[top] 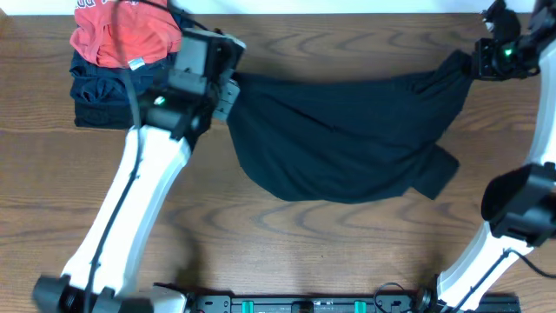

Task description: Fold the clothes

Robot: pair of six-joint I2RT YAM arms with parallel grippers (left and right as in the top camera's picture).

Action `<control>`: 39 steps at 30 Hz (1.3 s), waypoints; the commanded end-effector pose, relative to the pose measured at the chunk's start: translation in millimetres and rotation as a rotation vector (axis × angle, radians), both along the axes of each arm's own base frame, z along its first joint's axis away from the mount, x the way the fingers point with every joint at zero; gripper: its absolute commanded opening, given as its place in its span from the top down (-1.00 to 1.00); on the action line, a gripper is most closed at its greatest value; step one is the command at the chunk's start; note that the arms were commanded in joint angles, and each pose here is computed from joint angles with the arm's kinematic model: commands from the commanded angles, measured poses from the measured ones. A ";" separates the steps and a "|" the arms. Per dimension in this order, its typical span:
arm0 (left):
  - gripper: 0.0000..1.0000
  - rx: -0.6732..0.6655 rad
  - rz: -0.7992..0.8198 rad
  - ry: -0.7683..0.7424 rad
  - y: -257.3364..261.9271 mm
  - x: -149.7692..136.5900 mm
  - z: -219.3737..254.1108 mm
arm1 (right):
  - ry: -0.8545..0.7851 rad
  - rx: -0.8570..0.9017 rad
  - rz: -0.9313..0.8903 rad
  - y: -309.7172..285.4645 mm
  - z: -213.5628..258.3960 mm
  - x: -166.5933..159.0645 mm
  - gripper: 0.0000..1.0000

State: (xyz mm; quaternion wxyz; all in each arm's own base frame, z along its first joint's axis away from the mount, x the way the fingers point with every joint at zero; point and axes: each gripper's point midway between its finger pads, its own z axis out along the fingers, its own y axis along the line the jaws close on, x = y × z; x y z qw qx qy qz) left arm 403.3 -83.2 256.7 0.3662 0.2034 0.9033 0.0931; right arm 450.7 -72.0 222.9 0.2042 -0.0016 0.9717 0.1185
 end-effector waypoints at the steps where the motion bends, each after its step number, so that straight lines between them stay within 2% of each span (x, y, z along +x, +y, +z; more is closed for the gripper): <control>1: 0.88 0.000 0.085 -0.087 18.3 -3.8 29.8 | -0.124 -0.016 -0.045 -1.8 58.4 -18.6 0.98; 6: 0.88 -0.020 0.133 -0.190 31.0 -21.5 67.7 | -0.244 -0.046 -0.092 -4.4 114.4 -49.9 0.98; 12: 0.88 -0.085 0.150 -0.314 39.8 -52.2 113.5 | -0.435 -0.104 -0.160 -4.0 189.7 -109.4 0.98; 18: 0.88 -0.169 0.174 -0.424 53.0 -100.5 153.2 | -0.596 -0.199 -0.251 -1.0 244.6 -183.4 0.98; 24: 0.88 -0.247 0.181 -0.491 62.8 -144.7 174.5 | -0.710 -0.278 -0.331 6.4 274.6 -236.9 0.98; 27: 0.88 -0.273 0.143 -0.487 57.9 -154.5 175.5 | -0.748 -0.292 -0.329 12.4 282.5 -247.6 0.98; 31: 0.88 -0.278 0.115 -0.441 51.2 -153.7 166.0 | -0.736 -0.288 -0.329 10.1 280.1 -243.4 0.98; 39: 0.88 -0.236 0.113 -0.302 39.0 -119.8 130.6 | -0.612 -0.225 -0.317 -7.1 251.4 -204.0 0.98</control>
